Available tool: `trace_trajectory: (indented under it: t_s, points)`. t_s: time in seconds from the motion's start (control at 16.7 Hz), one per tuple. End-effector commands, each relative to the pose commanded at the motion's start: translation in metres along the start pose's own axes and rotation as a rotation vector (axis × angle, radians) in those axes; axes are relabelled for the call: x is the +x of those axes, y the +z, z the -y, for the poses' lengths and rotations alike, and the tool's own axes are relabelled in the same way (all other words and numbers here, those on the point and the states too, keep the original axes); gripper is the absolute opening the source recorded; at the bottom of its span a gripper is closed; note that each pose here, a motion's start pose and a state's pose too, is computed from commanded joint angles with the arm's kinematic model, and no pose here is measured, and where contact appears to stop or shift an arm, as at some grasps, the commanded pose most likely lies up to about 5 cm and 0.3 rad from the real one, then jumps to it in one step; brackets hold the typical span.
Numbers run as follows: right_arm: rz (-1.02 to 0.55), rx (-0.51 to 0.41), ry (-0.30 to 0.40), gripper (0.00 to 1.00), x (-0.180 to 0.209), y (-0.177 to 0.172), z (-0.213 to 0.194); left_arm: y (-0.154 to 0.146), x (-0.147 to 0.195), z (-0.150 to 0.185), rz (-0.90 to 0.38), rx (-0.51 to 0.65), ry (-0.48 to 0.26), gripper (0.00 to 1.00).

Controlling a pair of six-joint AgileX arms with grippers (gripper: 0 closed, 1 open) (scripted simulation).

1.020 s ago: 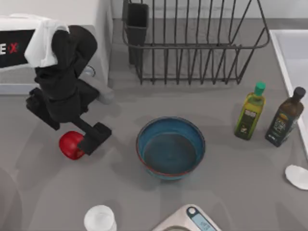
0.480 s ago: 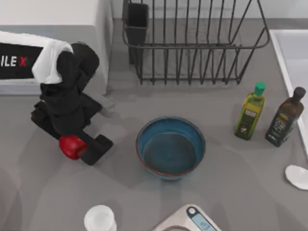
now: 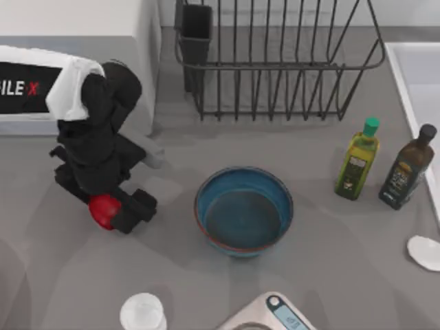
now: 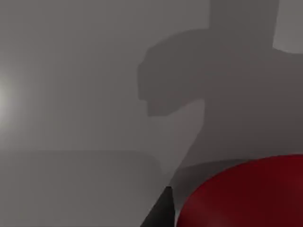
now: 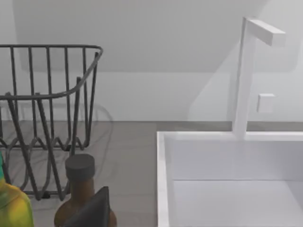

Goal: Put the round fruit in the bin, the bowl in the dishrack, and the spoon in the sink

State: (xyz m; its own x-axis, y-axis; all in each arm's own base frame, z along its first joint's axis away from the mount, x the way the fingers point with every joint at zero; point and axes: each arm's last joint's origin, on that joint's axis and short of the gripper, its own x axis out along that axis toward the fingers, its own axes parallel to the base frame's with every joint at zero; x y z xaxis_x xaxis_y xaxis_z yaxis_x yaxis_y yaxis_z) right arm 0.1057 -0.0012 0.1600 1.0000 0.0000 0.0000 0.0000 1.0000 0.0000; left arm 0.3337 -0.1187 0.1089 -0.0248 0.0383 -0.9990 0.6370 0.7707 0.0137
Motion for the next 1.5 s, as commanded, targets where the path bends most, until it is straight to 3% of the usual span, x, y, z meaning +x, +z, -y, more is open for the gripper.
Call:
trace_trajectory:
  t_s: [0.24, 0.3, 0.9, 1.5]
  points:
    - [0.0, 0.0, 0.0, 1.0, 0.0, 0.0, 0.0, 0.0, 0.0, 0.0, 0.0, 0.0, 0.0, 0.02]
    - [0.0, 0.0, 0.0, 1.0, 0.0, 0.0, 0.0, 0.0, 0.0, 0.0, 0.0, 0.0, 0.0, 0.0]
    - [0.0, 0.0, 0.0, 1.0, 0.0, 0.0, 0.0, 0.001, -0.009, 0.002, 0.011, -0.003, -0.015, 0.0]
    - [0.0, 0.0, 0.0, 1.0, 0.0, 0.0, 0.0, -0.004, -0.104, 0.0, 0.012, -0.005, -0.014, 0.0]
